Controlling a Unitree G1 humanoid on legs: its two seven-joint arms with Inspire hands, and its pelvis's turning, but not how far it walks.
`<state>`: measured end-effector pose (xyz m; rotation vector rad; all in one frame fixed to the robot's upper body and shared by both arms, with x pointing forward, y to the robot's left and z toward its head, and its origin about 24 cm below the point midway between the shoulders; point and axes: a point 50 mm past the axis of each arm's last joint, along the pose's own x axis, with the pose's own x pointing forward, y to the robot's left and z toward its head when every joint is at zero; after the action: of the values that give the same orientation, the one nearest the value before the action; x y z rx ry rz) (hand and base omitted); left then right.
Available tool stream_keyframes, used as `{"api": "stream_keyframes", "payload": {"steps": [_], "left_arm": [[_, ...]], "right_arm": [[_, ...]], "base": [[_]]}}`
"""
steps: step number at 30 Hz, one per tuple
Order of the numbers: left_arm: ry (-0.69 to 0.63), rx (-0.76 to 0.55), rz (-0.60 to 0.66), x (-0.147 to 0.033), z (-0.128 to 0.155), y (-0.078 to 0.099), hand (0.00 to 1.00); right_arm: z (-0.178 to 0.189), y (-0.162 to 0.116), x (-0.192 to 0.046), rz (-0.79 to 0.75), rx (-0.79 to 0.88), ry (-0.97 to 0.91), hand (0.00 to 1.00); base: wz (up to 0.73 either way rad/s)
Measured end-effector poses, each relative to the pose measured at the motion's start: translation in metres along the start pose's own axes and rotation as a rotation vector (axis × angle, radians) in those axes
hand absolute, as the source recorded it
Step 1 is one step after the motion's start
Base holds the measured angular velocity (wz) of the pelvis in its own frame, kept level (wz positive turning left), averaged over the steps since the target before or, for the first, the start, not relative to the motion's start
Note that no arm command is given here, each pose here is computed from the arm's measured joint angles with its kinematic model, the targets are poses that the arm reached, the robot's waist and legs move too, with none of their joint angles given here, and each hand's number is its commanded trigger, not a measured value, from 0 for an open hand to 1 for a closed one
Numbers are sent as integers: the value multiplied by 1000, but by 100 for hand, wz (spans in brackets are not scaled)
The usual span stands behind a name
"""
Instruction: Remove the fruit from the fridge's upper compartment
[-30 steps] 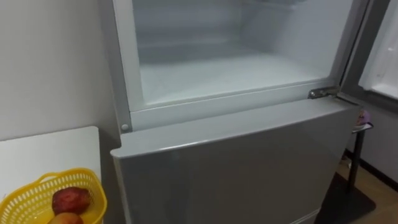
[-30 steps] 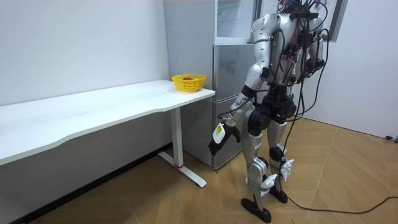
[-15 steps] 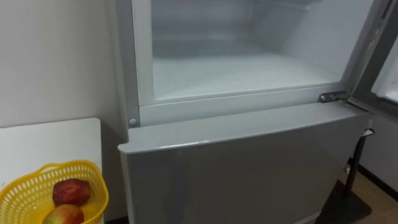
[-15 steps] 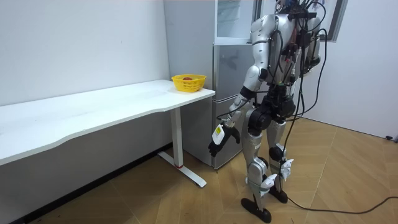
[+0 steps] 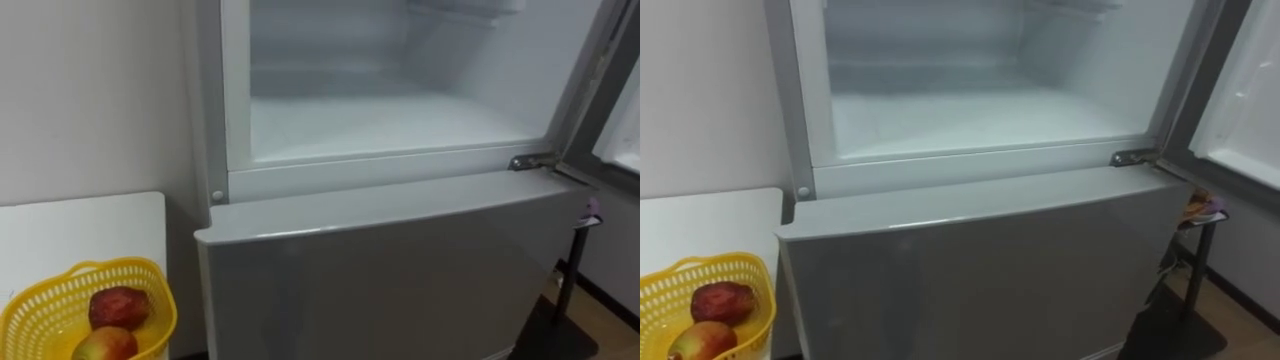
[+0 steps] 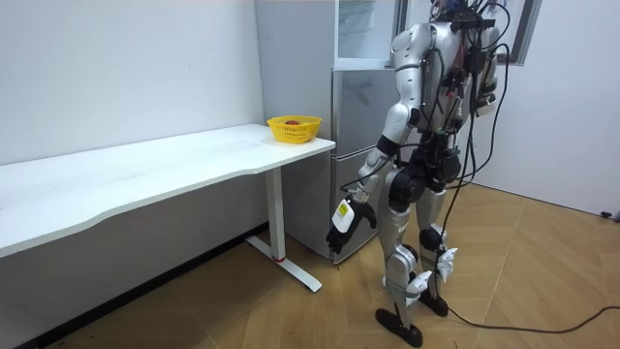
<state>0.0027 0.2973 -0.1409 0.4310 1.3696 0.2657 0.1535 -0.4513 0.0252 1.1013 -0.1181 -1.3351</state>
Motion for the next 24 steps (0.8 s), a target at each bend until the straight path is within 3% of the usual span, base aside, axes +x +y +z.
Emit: {"api": "stream_keyframes", "payload": {"steps": [9, 24], "left_arm": [[22, -2, 8, -2, -8, 5, 0], [62, 7, 16, -2, -15, 7, 0]], "right_arm": [[23, 43, 2, 70, 67, -20, 0], [20, 61, 1, 119, 31, 17, 0]], "base": [[0], [0]]}}
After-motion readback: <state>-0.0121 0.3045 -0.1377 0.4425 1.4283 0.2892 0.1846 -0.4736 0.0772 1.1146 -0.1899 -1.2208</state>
